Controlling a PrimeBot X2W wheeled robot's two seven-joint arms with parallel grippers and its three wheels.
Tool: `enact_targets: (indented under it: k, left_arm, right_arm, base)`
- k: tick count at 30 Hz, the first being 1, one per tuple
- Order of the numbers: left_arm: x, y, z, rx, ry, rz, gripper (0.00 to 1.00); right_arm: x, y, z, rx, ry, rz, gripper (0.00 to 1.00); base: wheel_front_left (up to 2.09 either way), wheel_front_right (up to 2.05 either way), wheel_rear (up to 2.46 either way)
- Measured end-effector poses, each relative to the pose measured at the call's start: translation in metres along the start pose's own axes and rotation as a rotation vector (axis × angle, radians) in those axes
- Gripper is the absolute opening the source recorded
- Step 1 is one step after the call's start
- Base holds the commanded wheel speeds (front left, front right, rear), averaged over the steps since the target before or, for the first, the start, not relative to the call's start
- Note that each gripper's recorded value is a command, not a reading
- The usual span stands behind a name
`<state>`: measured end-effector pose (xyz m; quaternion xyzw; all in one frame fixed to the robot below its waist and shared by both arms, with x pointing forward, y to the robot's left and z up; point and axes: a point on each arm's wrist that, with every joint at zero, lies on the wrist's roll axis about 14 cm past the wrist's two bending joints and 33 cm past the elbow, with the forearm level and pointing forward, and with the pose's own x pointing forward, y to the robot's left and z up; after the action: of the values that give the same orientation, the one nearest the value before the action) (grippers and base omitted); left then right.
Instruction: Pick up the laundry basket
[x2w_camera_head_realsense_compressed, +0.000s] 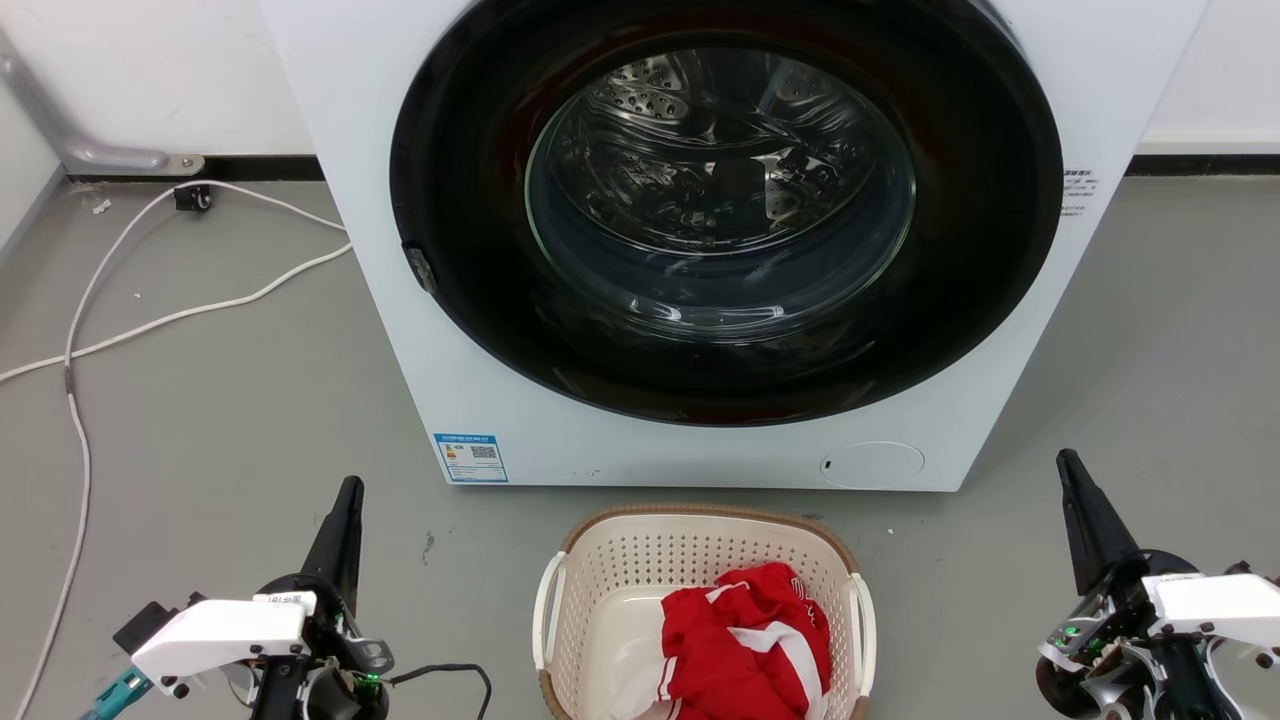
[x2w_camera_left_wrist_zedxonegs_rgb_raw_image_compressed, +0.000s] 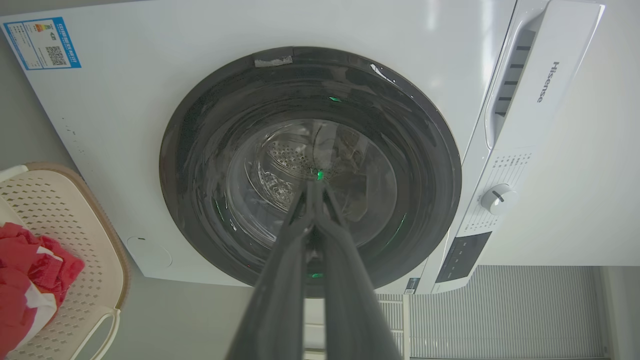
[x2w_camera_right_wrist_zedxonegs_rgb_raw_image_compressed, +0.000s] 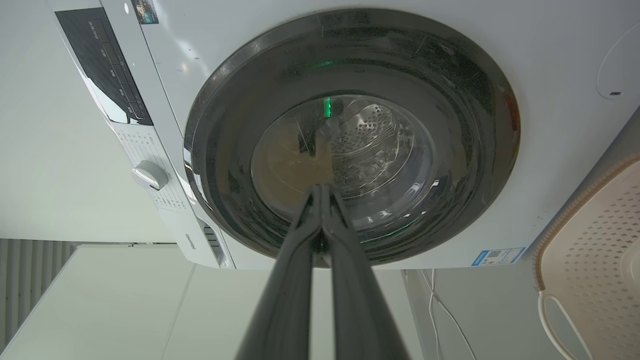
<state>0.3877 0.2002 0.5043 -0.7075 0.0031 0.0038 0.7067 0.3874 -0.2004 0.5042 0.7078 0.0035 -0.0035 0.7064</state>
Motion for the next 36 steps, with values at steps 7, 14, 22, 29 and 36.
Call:
enact_targets:
  k: [7,14,22,29,36]
  left_arm:
    - [0.0,0.0,0.0,-0.001,0.001,0.0,0.0]
    - [0.0,0.0001,0.0001,0.0,0.0,0.0,0.0]
    - [0.0,0.0001,0.0002,-0.001,0.0,0.0,0.0]
    - [0.0,0.0001,0.0001,-0.002,0.0,0.0,0.0]
    - [0.0,0.0001,0.0002,-0.001,-0.001,0.0,0.0]
  right_arm:
    - [0.0,0.0,0.0002,0.001,0.0,0.0,0.0]
    - [0.0,-0.0001,0.0004,-0.001,-0.001,0.0,0.0]
    - [0.0,-0.0001,0.0003,-0.002,0.0,0.0,0.0]
    - [0.0,-0.0001,0.0004,-0.002,-0.001,0.0,0.0]
    - [-0.0001,-0.0001,0.0005,-0.002,-0.001,0.0,0.0]
  base:
    - [0.0,0.0,0.0]
    - [0.0,0.0,0.0]
    - [0.0,0.0,0.0]
    - [0.0,0.0,0.0]
    - [0.0,0.0,0.0]
